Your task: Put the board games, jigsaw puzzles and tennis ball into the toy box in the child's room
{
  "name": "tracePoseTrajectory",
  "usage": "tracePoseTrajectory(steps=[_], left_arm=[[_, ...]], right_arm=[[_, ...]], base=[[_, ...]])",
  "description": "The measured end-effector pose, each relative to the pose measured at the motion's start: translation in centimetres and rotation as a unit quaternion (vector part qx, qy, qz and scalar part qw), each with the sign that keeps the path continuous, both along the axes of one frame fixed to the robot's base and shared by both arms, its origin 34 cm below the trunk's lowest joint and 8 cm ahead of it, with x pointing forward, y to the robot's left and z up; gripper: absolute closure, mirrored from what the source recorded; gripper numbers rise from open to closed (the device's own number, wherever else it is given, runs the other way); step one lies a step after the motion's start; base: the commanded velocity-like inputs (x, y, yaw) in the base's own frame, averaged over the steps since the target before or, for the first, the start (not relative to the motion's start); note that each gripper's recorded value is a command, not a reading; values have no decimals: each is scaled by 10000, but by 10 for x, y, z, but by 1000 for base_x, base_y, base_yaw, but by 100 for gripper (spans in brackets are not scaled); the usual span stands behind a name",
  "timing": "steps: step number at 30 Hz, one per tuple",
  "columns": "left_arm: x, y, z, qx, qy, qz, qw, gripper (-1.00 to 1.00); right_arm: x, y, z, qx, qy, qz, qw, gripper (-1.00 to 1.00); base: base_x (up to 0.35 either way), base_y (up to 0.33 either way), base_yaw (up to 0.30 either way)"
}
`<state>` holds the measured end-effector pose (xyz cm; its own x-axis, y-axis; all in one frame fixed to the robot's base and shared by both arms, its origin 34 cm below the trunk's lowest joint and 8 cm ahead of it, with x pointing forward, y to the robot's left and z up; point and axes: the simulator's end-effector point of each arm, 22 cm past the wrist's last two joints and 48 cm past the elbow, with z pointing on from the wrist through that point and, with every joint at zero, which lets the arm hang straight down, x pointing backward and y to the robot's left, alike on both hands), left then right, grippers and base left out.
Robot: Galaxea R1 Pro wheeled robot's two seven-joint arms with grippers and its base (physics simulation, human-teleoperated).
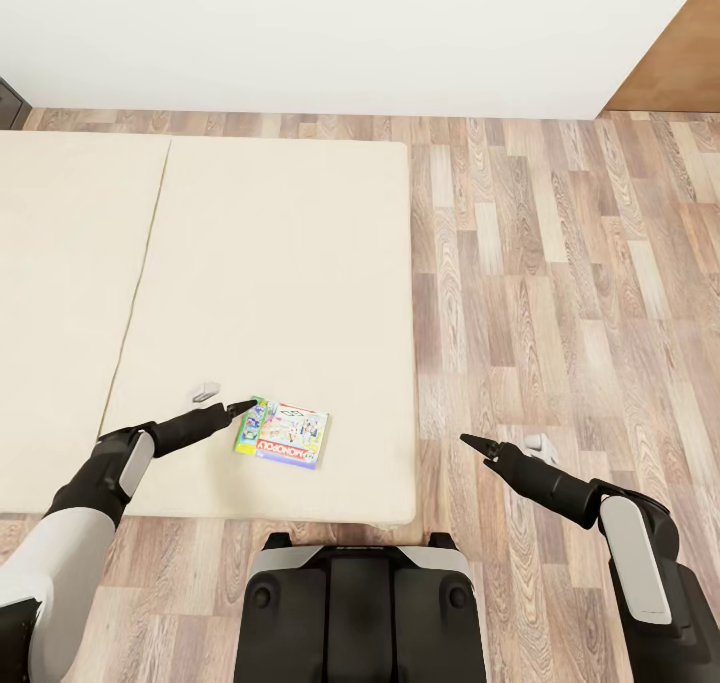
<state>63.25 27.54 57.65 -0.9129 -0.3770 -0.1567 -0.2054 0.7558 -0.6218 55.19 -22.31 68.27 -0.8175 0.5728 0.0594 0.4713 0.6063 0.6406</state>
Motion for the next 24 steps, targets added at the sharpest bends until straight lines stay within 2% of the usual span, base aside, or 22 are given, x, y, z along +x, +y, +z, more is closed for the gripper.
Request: tracePoseTrajectory(steps=[24], left_arm=[[2,0,0,39,-91,-27,9999,-100]], right_arm=[[0,-1,0,-7,6,4,10000,-100]], base=[[0,0,0]])
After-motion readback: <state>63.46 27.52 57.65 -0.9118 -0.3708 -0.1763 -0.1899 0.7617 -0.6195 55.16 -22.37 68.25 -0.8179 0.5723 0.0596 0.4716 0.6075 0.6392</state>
